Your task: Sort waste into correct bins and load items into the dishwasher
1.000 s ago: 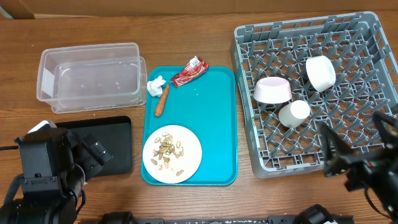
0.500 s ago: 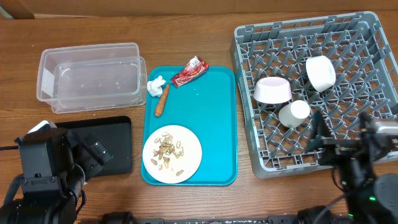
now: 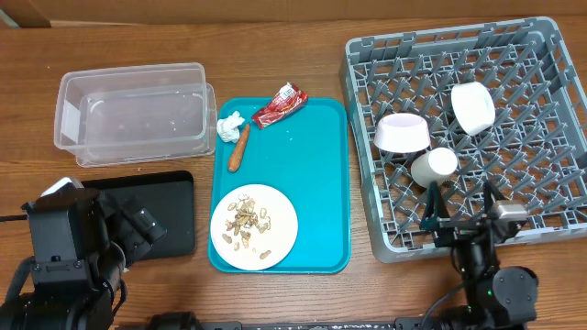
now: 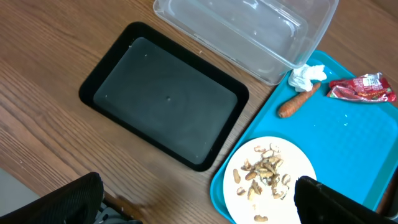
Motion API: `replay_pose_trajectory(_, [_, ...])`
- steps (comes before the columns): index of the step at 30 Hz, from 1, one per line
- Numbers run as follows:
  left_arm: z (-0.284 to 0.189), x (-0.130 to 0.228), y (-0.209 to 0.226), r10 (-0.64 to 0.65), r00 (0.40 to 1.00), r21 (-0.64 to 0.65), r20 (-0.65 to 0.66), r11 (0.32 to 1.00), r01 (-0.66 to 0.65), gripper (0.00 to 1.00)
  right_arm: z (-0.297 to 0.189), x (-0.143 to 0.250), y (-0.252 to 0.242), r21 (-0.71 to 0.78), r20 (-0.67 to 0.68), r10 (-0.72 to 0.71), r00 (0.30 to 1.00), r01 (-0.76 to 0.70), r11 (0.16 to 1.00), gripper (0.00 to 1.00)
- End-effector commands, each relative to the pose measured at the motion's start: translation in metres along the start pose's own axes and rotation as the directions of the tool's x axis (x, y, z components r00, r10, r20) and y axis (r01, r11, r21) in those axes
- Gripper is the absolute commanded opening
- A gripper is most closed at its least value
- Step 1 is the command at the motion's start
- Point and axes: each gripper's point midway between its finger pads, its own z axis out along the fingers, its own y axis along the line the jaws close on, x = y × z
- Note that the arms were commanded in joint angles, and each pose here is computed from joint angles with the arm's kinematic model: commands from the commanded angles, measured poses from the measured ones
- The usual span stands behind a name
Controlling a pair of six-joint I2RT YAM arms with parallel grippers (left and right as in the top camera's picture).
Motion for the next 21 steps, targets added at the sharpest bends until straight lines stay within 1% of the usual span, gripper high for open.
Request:
replay_pose_trajectory(1, [-0.003, -0.005, 0.003, -0.017, 1.0, -0.013, 0.023, 1.0, 0.017, 1.0, 0.004, 0.011, -0.003, -0.002, 0.015, 0.006, 1.0, -0.006, 1.0, 1.0])
replay_pose_trajectory(6, [-0.003, -0.005, 0.003, -0.017, 1.0, -0.013, 0.023, 1.0, 0.017, 1.0, 0.011, 0.014, -0.002, -0.026, 0.086, 0.009, 0.996, -0.007, 1.0, 1.0])
replay_pose_trajectory(8, [-0.003, -0.005, 0.003, -0.017, 1.0, -0.013, 0.023, 1.0, 0.017, 1.0, 0.014, 0.028, -0.004, -0.026, 0.071, 0.008, 0.997, -0.006, 1.0, 1.0])
replay_pose_trajectory(10, [-0.003, -0.005, 0.003, -0.017, 1.0, -0.013, 0.023, 1.0, 0.017, 1.0, 0.016, 0.05, -0.006, -0.02, -0.01, 0.004, 1.0, -0.004, 1.0, 1.0])
replay_pose_trajectory(21, [-0.003, -0.005, 0.003, -0.017, 1.0, -0.013, 0.023, 1.0, 0.017, 1.0, 0.016, 0.051, -0.005, -0.028, -0.013, 0.004, 1.0, -0.004, 1.0, 1.0])
